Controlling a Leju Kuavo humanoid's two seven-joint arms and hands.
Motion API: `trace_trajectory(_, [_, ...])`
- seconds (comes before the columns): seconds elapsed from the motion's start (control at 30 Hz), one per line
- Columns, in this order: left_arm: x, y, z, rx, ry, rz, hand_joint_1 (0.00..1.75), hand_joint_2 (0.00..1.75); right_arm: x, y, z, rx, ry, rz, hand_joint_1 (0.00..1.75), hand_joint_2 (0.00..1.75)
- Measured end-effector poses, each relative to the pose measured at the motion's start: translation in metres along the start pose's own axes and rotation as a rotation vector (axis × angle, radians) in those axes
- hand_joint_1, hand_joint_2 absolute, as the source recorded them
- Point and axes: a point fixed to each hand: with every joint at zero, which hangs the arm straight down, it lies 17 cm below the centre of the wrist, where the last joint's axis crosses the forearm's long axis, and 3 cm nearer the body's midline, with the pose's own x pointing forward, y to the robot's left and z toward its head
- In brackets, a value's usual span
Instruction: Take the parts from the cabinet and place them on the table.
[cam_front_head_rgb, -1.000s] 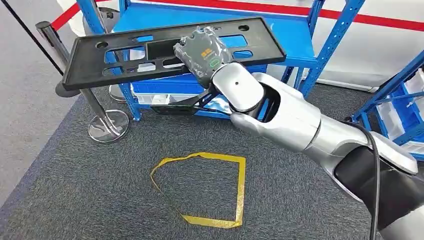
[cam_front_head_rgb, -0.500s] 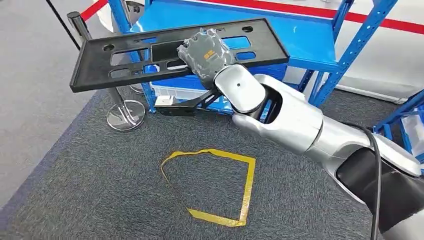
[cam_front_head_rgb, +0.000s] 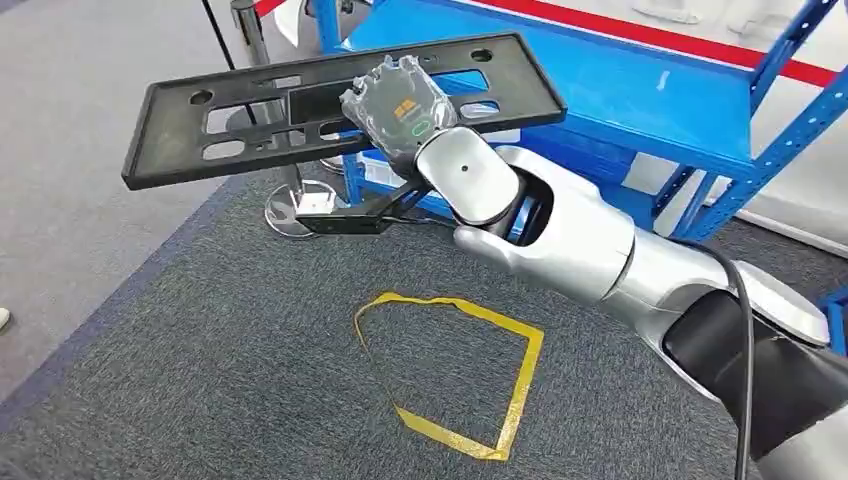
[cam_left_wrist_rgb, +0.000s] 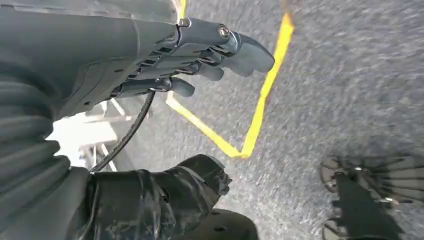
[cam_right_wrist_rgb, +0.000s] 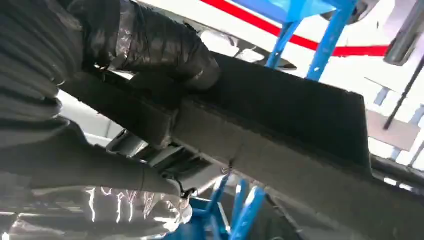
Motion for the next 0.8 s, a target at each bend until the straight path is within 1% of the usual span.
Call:
trace_trajectory(0.23, [0.001,0.000,0.000,0.000,-0.003,-0.002,0.00,1.75,0.001,0.010,0.001,0.022,0.000,-0.002,1.75,1.75])
trace_trajectory(0.3, [0.001,0.000,0.000,0.000,-0.004,-0.002,0.00,1.75,0.000,0.009,0.001,0.021,0.002,0.001,1.75,1.75])
trace_trajectory(0.33, [0.003,-0.008,0.002,-0.014,-0.007,0.000,0.00,1.75,-0.001,0.009,0.001,0.021,0.004,0.003,1.75,1.75])
trace_trajectory(0.4, [0.005,-0.007,0.002,-0.014,-0.014,0.000,0.00,1.75,-0.003,0.008,0.001,0.020,0.010,0.010,1.75,1.75])
trace_trajectory(0.5, [0.000,-0.004,0.001,-0.010,-0.007,-0.002,0.00,1.75,-0.003,0.006,0.000,0.017,0.011,0.014,1.75,1.75])
trace_trajectory(0.6, [0.001,-0.008,0.002,-0.017,-0.009,-0.001,0.00,1.75,-0.005,0.006,0.000,0.017,0.017,0.018,1.75,1.75])
trace_trajectory(0.8, [-0.001,-0.005,0.001,-0.013,-0.006,-0.004,0.00,1.75,0.001,0.018,0.002,0.035,0.017,-0.001,1.75,1.75])
